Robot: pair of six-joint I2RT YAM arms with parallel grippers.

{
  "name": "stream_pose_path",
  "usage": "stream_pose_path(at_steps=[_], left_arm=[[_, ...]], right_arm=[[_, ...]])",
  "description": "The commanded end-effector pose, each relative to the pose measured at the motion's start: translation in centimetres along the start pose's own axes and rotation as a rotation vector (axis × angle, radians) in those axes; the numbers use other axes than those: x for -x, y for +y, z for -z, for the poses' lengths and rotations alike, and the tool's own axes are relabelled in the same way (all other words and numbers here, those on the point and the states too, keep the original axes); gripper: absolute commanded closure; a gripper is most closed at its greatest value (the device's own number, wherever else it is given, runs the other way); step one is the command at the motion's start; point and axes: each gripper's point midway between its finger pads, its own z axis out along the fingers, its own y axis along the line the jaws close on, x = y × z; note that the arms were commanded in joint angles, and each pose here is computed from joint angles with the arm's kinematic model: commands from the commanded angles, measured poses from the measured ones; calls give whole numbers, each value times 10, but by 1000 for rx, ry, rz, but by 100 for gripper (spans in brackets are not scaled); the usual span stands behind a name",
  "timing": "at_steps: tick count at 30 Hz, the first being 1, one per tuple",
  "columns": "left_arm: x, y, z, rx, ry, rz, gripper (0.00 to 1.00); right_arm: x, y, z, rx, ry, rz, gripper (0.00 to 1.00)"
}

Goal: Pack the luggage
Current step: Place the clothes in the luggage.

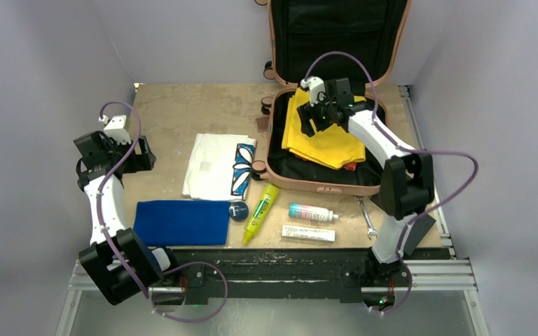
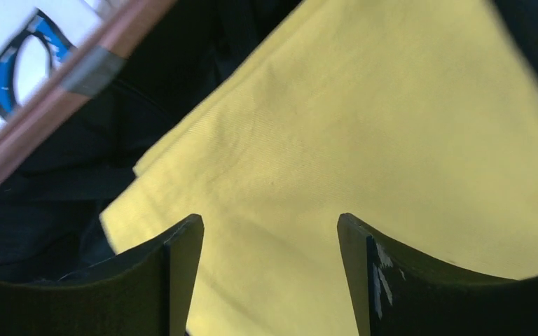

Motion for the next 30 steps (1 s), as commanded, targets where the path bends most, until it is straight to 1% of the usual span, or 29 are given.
stream_pose_path(at_steps=[1,4,8,9,11,14,19,24,30], left_arm=[[6,0,3,-9,-36,-35,17],[6,0,3,-9,-38,-35,17],[7,-1,2,-14,-39,-31,17],[6,-1,2,-14,-38,-30,17],[5,-1,2,-15,-35,-26,17],[5,-2,3,-14,-35,-27,17],[7,-2,6,-11,-42,-32,17],[8,-2,6,-9,-42,-33,17],[7,-2,4,-12,-41,-22,17]], right_arm=[[77,-1,73,-90,-278,182,23],[65,17,75,-50,-240,304,18],[35,47,57,-14,-145,452,12],[28,54,53,-10,-133,477,5],[22,65,45,-19,-126,524,2],[12,76,31,-44,-107,567,1],[7,72,12,-118,-66,573,1],[7,60,11,-199,-57,581,1],[-2,57,4,-217,-19,603,1]])
